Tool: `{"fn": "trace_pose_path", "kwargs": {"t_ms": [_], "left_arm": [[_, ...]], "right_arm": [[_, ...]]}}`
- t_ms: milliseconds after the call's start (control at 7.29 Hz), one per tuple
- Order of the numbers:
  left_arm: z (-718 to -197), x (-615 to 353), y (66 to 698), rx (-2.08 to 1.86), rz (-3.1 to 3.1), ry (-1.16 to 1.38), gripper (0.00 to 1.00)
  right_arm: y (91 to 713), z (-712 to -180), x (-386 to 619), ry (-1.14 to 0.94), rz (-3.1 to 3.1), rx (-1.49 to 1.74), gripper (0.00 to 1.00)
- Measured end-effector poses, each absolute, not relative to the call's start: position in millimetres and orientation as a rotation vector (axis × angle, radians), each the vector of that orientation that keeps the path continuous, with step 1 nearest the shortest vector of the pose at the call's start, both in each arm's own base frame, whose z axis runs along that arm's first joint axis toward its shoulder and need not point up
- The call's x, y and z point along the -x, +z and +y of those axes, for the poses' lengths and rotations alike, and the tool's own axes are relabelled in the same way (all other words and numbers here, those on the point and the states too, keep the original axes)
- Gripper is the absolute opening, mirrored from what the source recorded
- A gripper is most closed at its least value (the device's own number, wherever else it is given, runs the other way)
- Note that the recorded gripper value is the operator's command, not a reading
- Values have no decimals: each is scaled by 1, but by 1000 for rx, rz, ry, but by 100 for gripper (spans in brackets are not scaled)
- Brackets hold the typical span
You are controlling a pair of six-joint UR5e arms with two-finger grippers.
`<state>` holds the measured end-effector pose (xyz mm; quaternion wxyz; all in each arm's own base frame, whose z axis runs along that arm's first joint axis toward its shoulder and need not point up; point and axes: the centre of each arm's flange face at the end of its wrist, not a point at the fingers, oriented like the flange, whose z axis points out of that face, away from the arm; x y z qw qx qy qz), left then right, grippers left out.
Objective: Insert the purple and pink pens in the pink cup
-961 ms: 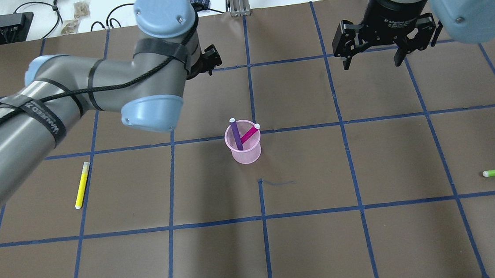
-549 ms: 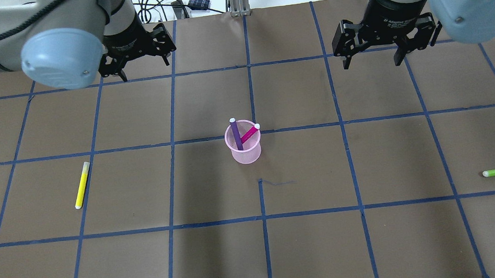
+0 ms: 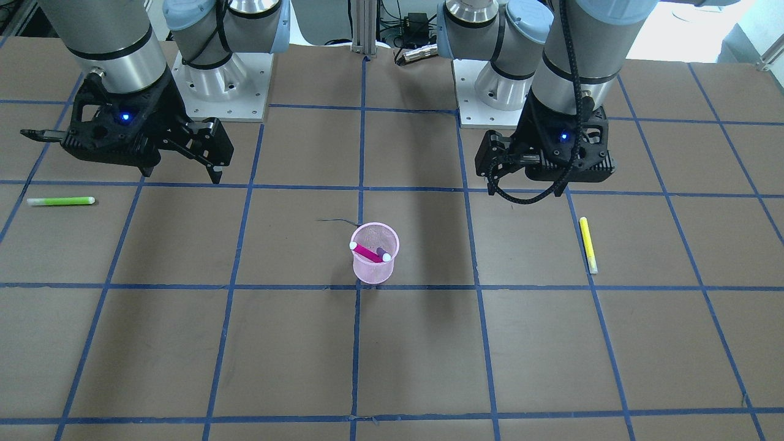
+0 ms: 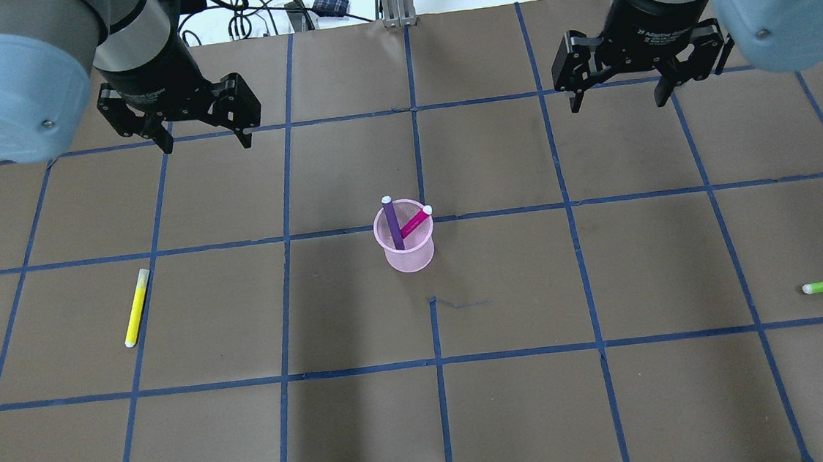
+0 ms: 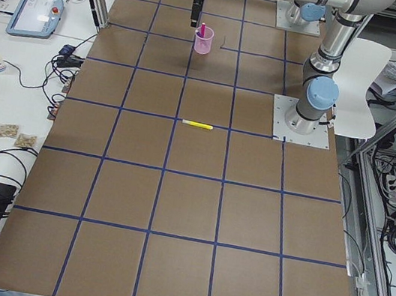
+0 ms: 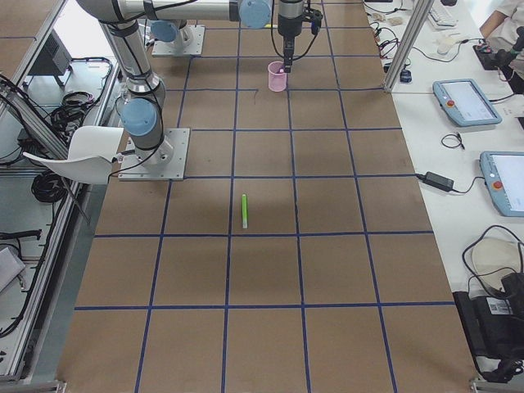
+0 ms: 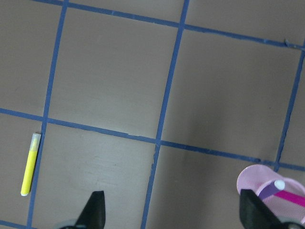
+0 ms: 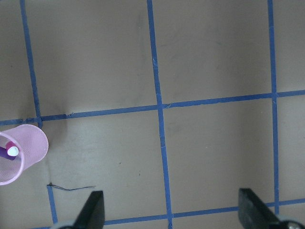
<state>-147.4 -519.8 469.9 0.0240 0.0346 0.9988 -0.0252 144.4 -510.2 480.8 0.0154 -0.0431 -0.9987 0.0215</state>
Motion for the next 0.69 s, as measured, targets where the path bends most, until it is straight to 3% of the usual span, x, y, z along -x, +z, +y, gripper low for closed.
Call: {"fn": "trace_pose_path", "kwargs": {"t_ms": [686], "left_arm": [[-501,101,468,-136,3119,-71,100]], "right_arm": [[482,-511,-144,71,-3106,140,100]]}}
